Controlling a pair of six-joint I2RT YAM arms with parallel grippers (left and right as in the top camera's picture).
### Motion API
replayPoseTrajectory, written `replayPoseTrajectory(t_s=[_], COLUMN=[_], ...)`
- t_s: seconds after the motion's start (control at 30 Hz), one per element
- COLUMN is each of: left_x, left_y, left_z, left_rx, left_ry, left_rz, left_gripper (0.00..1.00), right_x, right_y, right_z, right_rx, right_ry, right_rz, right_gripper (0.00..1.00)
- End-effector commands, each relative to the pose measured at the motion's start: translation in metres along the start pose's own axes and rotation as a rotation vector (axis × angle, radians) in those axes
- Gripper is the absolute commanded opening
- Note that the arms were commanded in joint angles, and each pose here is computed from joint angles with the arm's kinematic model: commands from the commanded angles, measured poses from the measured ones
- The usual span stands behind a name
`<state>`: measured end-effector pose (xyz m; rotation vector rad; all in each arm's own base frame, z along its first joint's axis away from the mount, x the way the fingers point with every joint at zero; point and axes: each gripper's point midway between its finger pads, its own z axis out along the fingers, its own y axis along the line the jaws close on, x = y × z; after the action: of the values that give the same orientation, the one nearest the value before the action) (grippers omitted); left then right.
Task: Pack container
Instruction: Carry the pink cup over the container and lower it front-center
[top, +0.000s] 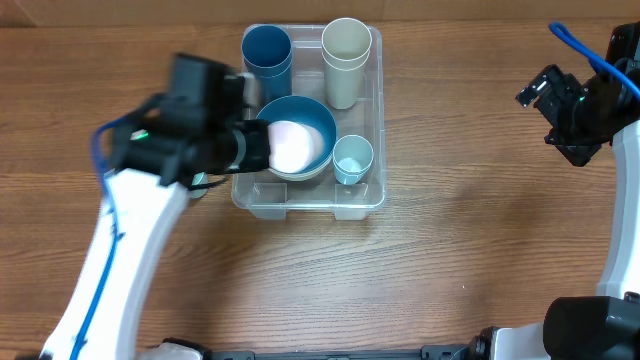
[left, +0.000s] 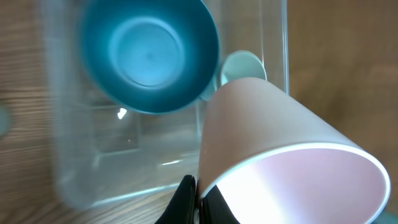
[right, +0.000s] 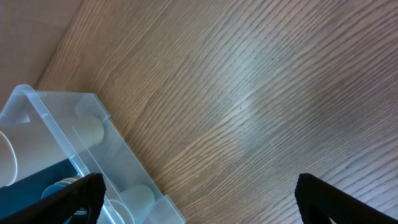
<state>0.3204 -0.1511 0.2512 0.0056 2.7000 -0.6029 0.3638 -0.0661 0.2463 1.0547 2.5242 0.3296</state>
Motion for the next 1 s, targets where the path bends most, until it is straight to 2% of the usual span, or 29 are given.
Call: replayPoseTrajectory(t_s=[0.0,0.17,0.33,0.47,0.8,0.97], left_x=[0.011,0.022,0.026,0.027,0.029,0.036], left_y=[-0.020,-0.011,-0.005,0.011,0.004,-0.011], left_z=[0.045,0.092,0.098,0.095,0.096,0.097], left_rx=[-0.007,-0.117,-0.149,-0.237,-0.196,-0.113], left_ry=[0.105,0.188,0.210,0.203,0.219,0.258], left_rz=[0.024,0.025,0.010,0.011,0.003,-0.010], left_gripper=[0.04,0.04,0.04,0.04,0.04,0.04], right_x=[-0.006,-0.005,-0.005,-0.005,-0.003,-0.003], right_y=[0.006,0.005,0.005,0.005,0.004,0.004], right_z=[-0.012,-0.012,-0.012,-0.012,-0.012,-0.012], right_rx=[-0.023,-0.021,-0.021,-0.020,-0.015,-0.016], right_ry=[-0.035,-0.031,-0.032,-0.031,-0.023,-0.024], right_rz=[-0.006,-0.006,-0.005,-0.005,-0.004,-0.004], right_gripper=[1.00,1.00,1.00,1.00,1.00,1.00])
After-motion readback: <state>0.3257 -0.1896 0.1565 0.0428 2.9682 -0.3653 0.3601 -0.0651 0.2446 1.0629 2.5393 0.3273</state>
